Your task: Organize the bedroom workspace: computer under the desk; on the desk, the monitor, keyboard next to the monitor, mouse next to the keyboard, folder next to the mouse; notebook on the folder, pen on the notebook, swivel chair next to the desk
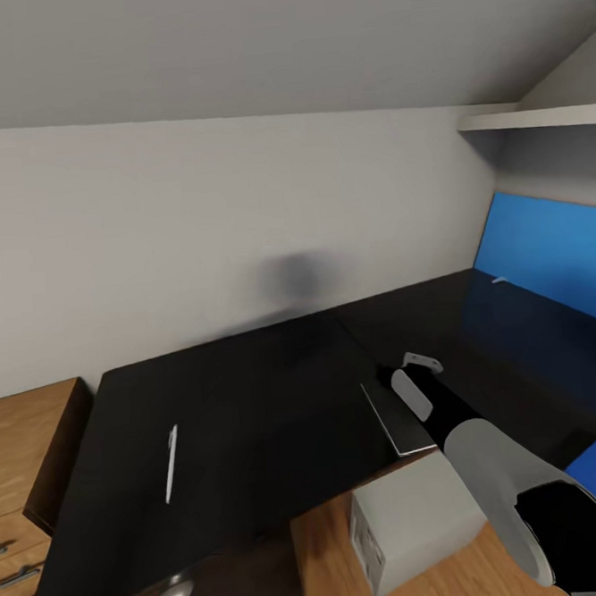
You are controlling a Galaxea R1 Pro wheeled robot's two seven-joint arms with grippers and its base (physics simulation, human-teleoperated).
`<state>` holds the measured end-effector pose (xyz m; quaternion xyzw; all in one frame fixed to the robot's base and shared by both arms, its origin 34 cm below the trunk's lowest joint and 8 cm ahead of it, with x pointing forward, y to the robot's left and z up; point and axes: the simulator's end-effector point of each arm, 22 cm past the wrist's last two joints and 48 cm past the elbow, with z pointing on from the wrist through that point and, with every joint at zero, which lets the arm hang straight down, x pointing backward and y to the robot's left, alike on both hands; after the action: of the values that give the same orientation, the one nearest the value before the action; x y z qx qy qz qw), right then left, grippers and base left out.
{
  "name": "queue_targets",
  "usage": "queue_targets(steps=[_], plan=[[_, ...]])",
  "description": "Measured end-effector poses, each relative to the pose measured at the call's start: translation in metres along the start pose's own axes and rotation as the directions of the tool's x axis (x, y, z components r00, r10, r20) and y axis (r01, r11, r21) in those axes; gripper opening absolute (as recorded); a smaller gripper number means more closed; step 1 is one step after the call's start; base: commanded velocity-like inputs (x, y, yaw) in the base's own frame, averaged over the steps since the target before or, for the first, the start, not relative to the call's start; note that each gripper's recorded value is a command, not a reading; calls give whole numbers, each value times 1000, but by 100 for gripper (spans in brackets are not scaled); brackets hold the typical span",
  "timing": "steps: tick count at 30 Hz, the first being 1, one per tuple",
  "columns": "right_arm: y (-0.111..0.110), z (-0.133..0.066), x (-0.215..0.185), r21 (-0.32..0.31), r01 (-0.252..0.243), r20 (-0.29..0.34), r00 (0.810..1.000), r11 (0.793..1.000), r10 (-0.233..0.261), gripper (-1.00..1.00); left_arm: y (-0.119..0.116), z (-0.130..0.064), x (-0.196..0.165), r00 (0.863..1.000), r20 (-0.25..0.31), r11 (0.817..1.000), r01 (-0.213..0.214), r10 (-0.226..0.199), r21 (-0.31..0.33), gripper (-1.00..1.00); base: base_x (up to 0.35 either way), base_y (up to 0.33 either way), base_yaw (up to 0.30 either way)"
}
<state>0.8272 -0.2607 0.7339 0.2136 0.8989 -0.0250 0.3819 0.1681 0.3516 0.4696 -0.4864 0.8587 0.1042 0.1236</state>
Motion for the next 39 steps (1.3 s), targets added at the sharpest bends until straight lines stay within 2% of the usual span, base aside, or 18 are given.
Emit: queue_targets(steps=[22, 39], plan=[[3, -1, 1, -4, 0, -1, 1000, 1000, 0, 100, 6, 1, 5, 1000, -7, 1000, -6, 6, -12, 100, -79, 0, 0], [1, 0, 0, -1, -5, 0, 1000, 1000, 5, 100, 6, 2, 6, 1000, -11, 1000, -11, 11, -15, 100, -13, 0, 0]])
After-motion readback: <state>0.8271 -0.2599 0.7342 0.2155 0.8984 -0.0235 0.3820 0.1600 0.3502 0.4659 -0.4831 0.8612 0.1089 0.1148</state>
